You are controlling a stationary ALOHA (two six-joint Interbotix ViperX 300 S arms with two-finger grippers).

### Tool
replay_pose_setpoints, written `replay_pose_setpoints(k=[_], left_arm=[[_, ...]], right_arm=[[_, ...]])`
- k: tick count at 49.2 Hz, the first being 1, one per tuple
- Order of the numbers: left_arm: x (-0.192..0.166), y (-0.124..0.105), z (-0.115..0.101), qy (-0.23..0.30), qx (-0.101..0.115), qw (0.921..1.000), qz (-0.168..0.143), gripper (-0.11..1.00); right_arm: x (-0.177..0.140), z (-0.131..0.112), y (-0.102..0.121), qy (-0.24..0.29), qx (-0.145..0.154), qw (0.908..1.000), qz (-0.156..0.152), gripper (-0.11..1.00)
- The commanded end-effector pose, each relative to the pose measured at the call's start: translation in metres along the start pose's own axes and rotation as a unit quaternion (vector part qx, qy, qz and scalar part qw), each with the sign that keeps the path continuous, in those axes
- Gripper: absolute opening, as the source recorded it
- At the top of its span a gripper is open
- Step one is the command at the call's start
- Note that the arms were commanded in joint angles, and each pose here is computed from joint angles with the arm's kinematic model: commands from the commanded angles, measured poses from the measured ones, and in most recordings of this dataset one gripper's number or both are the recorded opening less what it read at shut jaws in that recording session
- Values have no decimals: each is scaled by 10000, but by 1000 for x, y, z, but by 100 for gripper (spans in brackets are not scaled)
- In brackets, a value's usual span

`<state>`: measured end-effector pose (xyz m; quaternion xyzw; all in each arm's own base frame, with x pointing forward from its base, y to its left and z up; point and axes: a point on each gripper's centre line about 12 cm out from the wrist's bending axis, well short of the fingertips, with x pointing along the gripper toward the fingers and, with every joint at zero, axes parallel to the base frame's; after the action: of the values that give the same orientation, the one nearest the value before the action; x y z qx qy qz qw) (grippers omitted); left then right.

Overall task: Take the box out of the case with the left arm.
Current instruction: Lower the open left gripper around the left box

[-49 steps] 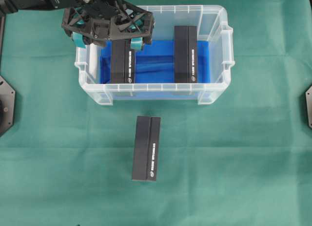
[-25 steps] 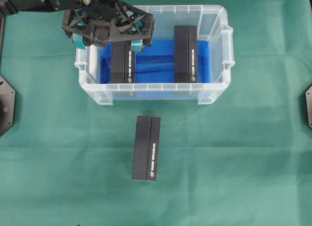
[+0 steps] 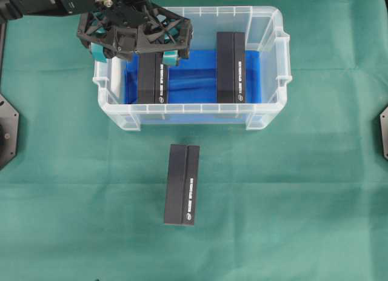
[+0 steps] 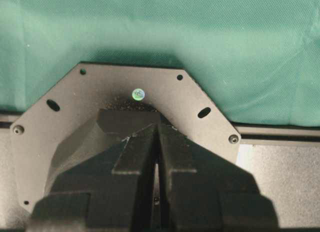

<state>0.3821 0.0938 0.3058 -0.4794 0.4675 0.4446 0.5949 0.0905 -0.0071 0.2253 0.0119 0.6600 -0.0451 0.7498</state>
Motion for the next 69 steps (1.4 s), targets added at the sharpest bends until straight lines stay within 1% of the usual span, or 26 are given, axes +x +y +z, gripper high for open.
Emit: replay_pose_setpoints(k=[1,14,29,38,47,60,69], left_arm=[[-17,3,-2,-72,7,9998,-194,89],[-6,7,-3,-51,-35,9999,-80,89],[22,13,-5,-21,-28,10000,16,89],[33,16,-1,-48,-82,9999,-44,89],[50,15,1,-77,-77,9999,-114,89],[73,16,1,3,-48,10000,85,89],[82,11,5,-72,-47,9999,-82,89]], right_arm=[[-7,4,0,-99,21,9999,14,1],[-7,4,0,-91,21,10000,14,1],[-7,4,0,-99,21,9999,14,1],[-7,4,0,-91,21,10000,14,1],[-7,4,0,-91,21,10000,14,1],[-7,4,0,-99,21,9999,14,1],[-7,4,0,-99,21,9999,14,1]])
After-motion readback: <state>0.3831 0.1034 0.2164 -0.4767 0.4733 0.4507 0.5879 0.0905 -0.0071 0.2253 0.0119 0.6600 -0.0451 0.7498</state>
